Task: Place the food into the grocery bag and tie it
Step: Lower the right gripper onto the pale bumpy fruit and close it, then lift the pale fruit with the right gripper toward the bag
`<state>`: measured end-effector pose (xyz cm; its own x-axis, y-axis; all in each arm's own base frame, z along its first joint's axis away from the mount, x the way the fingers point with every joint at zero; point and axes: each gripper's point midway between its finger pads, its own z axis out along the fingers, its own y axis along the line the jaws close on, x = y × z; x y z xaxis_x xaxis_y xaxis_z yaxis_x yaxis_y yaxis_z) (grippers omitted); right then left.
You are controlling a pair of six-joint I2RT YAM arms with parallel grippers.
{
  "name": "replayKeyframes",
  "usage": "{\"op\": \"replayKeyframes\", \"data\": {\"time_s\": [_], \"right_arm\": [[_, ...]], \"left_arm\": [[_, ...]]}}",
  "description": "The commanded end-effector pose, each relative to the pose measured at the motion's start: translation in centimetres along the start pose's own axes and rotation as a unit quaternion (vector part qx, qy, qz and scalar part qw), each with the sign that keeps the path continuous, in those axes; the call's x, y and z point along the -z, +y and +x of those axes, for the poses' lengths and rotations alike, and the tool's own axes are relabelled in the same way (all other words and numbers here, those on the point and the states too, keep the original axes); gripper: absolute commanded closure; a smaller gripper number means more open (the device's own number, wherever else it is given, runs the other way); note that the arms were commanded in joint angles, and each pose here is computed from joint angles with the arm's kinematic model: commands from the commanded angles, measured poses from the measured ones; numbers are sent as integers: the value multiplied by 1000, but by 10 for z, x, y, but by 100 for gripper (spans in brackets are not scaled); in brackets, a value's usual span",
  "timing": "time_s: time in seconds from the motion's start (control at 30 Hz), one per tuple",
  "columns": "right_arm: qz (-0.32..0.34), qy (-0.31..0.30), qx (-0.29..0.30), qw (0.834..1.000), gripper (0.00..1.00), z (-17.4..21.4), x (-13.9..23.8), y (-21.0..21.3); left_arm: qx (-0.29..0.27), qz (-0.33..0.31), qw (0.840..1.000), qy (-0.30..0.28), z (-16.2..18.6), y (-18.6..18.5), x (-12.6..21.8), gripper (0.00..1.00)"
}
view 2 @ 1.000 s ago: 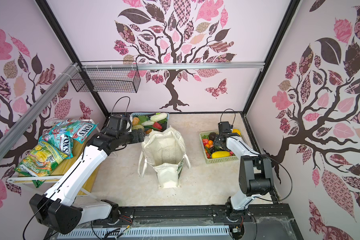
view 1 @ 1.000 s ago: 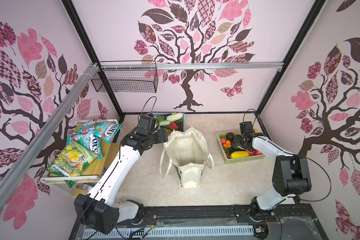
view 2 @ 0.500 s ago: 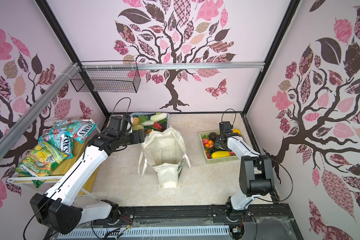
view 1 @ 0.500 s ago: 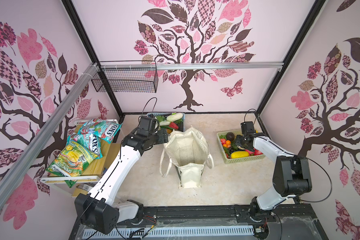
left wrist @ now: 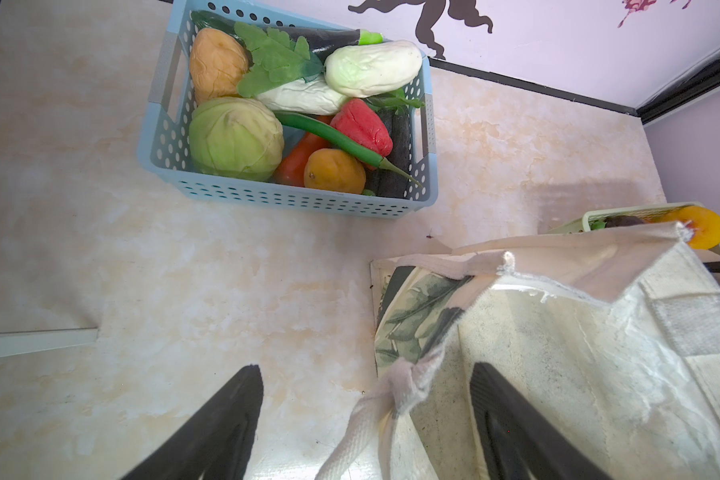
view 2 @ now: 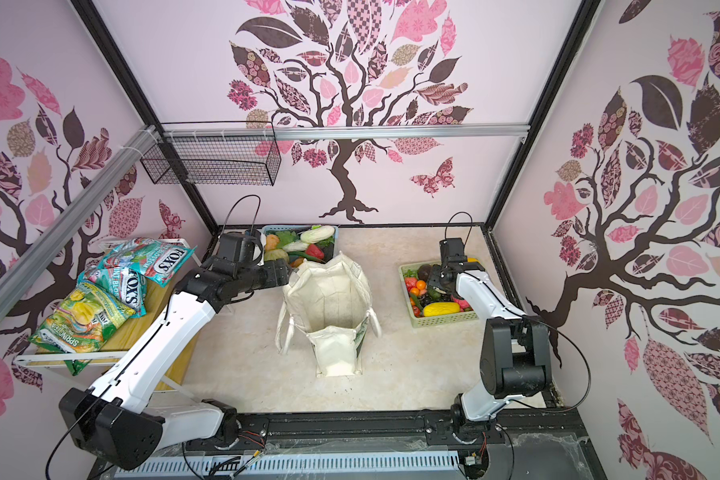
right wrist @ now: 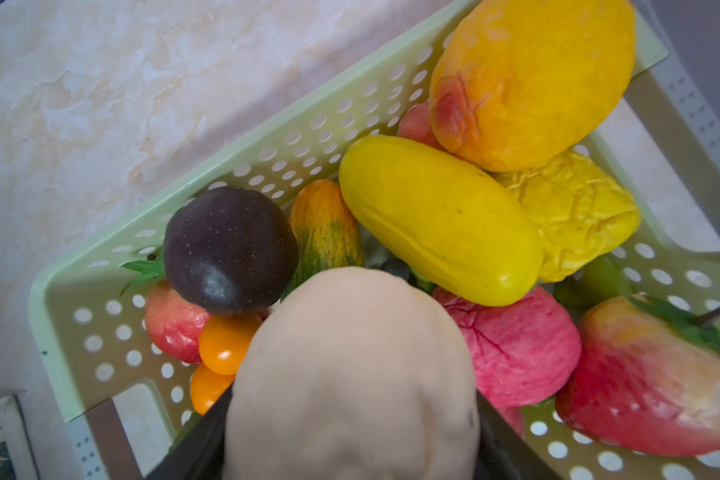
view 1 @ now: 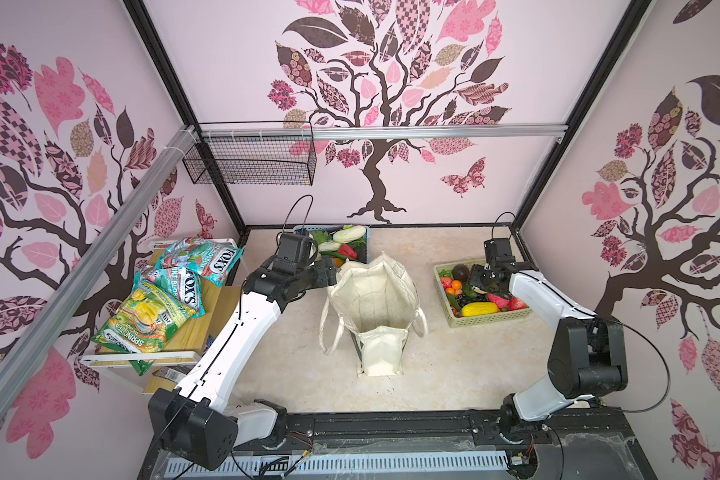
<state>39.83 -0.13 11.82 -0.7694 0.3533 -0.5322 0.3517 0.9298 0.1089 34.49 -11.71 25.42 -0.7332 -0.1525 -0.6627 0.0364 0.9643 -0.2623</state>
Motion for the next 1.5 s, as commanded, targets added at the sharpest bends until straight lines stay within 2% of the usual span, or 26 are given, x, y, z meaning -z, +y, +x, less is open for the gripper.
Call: {"op": "replayKeyframes", "data": {"time_s": [0.0,0.3,0.57,1.0,1.47], "right_arm": [[-25,-22,17,999,36,-16,26,17],[-61,-44,91,993,36,-15,62,73],[-112,-80,118,983,37,-21,108,117],[-153,-129,124,972,38,-41,166,137],[-216,-148,149,954,38,-30,209,174]], "left_arm": [[1,5,1000,-6,3,-1,2,18],[3,3,1000,-8,2,0,2,17],[3,7,1000,-12,0,-1,6,17],[6,10,1000,-16,-1,-2,13,17],[7,11,1000,-16,-1,-4,13,17]]}}
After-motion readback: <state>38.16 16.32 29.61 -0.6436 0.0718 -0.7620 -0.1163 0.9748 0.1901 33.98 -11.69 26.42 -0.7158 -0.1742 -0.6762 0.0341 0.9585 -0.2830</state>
